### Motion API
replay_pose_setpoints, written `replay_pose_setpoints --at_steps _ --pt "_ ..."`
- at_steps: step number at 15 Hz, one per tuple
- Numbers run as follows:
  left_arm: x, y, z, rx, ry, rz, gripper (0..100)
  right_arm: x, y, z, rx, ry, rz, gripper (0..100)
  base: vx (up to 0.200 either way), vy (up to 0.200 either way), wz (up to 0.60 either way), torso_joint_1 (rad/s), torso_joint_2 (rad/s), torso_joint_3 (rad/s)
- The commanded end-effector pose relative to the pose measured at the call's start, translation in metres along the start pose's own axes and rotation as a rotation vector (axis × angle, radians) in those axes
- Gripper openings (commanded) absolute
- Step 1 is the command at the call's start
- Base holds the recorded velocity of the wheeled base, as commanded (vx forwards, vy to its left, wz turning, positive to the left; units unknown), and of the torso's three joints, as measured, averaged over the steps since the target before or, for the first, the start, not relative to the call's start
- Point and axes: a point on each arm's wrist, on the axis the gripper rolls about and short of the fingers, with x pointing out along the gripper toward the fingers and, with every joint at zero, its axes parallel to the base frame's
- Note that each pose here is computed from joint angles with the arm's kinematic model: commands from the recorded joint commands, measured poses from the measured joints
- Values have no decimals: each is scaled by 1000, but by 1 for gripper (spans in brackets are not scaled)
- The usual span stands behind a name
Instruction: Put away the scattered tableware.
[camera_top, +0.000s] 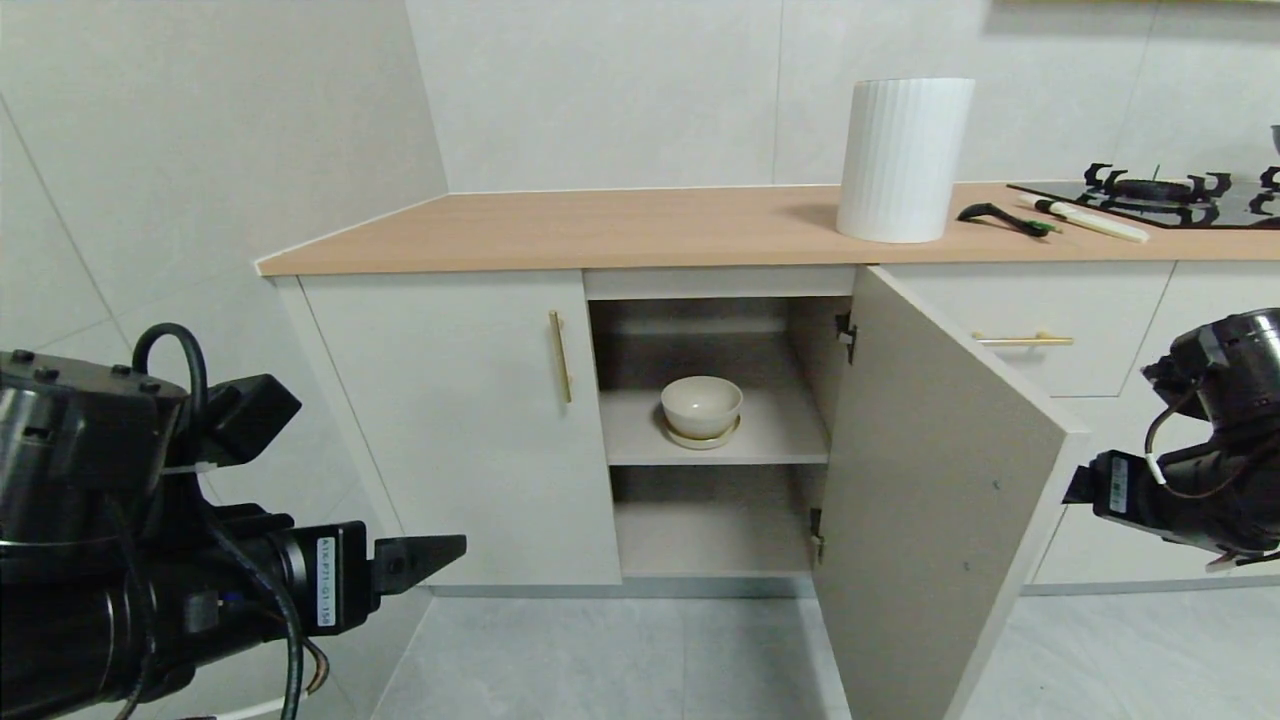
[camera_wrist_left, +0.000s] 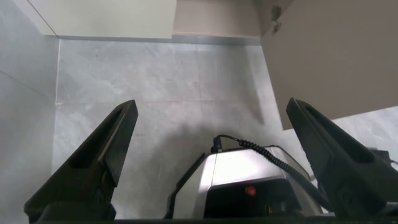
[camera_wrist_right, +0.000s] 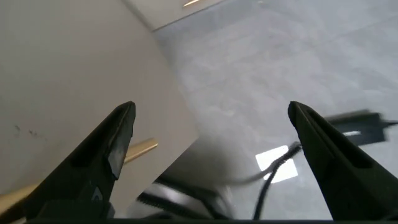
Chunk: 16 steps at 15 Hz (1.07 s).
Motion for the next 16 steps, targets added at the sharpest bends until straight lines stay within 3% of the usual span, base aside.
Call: replay_pose_setpoints --at_steps 1,4,5,10,13,16 --pt "0 0 0 -1 -2 0 100 6 23 -18 -58 28 58 100 0 0 0 0 0 0" --pt "-1 -1 2 -3 -9 -2 100 9 47 -33 -135 65 113 100 0 0 0 0 0 0" --pt "-1 -1 2 -4 -13 -4 100 18 69 -37 -180 59 164 100 0 0 0 0 0 0" --pt "0 -1 4 -13 -48 -12 100 55 131 -18 -273 31 316 100 0 0 0 0 0 0" --pt "-1 -1 5 -14 -54 -8 100 75 151 -16 -283 62 379 100 0 0 0 0 0 0" --pt "-2 -1 6 -14 -59 -11 100 90 155 -21 -286 81 368 100 0 0 0 0 0 0"
